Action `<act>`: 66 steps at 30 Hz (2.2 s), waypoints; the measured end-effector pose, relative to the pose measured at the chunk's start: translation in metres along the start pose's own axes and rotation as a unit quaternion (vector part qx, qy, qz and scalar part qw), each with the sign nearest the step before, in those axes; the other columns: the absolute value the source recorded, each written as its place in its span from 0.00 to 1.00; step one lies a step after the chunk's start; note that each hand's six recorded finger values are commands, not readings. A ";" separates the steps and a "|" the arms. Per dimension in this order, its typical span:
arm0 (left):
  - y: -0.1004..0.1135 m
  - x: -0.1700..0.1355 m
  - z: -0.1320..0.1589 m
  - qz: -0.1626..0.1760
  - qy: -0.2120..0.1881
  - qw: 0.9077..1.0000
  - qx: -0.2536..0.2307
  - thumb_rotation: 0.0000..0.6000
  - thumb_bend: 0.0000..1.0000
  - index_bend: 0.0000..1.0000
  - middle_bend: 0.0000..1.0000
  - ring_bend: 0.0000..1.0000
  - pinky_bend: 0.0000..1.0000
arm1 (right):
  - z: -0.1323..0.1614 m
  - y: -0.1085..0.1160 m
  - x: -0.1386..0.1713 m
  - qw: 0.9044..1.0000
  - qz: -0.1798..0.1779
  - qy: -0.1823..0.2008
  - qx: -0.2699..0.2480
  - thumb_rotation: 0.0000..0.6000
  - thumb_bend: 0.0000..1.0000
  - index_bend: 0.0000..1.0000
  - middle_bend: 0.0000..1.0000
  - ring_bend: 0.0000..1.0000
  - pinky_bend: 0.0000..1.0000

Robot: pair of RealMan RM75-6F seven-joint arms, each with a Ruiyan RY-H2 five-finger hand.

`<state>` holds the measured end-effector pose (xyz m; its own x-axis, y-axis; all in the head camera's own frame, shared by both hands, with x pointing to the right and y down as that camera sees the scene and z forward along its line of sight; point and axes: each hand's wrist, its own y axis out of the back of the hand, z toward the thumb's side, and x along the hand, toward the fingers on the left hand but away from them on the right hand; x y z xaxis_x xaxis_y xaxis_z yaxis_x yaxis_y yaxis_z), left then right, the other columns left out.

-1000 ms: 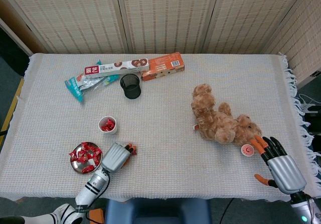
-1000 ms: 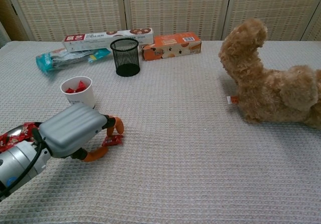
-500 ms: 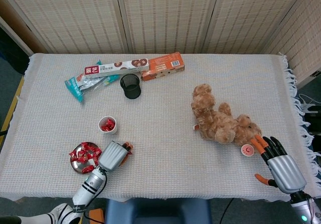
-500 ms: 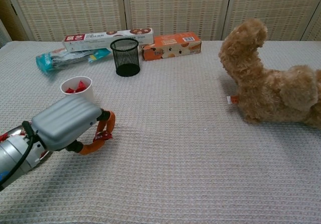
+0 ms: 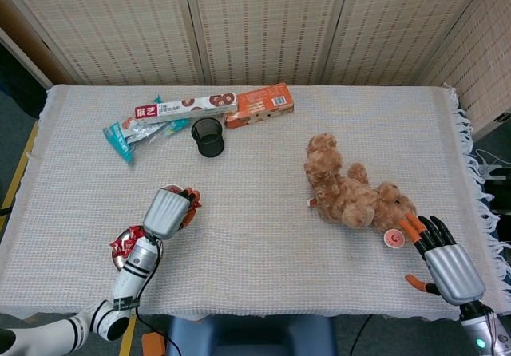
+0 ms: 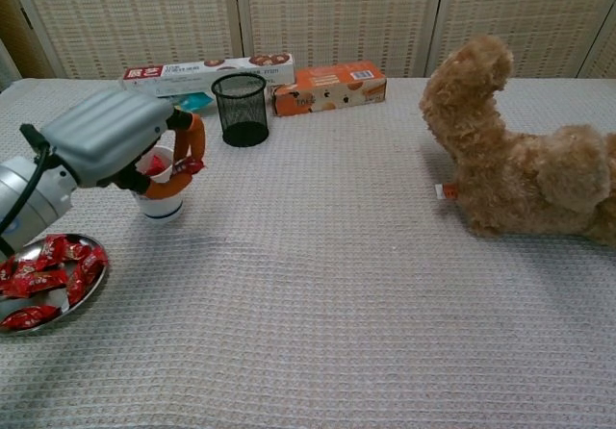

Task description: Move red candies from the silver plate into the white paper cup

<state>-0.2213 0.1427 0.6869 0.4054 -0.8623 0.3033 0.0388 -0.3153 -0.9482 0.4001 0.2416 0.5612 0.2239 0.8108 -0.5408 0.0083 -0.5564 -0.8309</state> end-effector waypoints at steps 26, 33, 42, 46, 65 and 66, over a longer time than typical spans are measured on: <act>-0.012 0.008 -0.047 -0.065 0.046 0.996 0.043 1.00 0.38 0.29 0.34 0.88 1.00 | -0.001 0.003 0.002 1.000 -0.006 -0.005 -0.002 1.00 0.06 0.00 0.00 0.00 0.00; -0.003 0.000 -0.038 -0.058 0.031 0.997 0.028 1.00 0.38 0.20 0.24 0.88 1.00 | -0.001 0.004 0.003 1.000 -0.009 -0.003 -0.003 1.00 0.06 0.00 0.00 0.00 0.00; 0.022 -0.043 -0.030 -0.041 0.000 0.998 -0.040 1.00 0.38 0.12 0.19 0.88 1.00 | 0.001 0.005 0.005 1.000 -0.010 0.004 -0.003 1.00 0.06 0.00 0.00 0.00 0.00; 0.020 -0.086 -0.037 -0.068 -0.011 0.996 -0.060 1.00 0.39 0.09 0.17 0.88 1.00 | 0.002 0.007 0.006 1.000 -0.015 0.007 -0.003 1.00 0.06 0.00 0.00 0.00 0.00; -0.037 -0.147 -0.047 -0.156 -0.013 0.987 -0.038 1.00 0.38 0.07 0.13 0.87 1.00 | 0.007 -0.001 0.003 1.000 -0.003 0.011 0.003 1.00 0.06 0.00 0.00 0.00 0.00; -0.039 -0.147 -0.046 -0.156 -0.015 0.987 -0.034 1.00 0.38 0.07 0.13 0.87 1.00 | 0.006 -0.001 0.003 1.000 -0.003 0.011 0.003 1.00 0.06 0.00 0.00 0.00 0.00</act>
<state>-0.3242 0.2637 0.6834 0.4093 -0.7074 0.5762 0.1054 -0.5906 -0.8000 0.3946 0.2462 0.5595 0.2443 0.8098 -0.5334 0.0031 -0.5507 -0.8347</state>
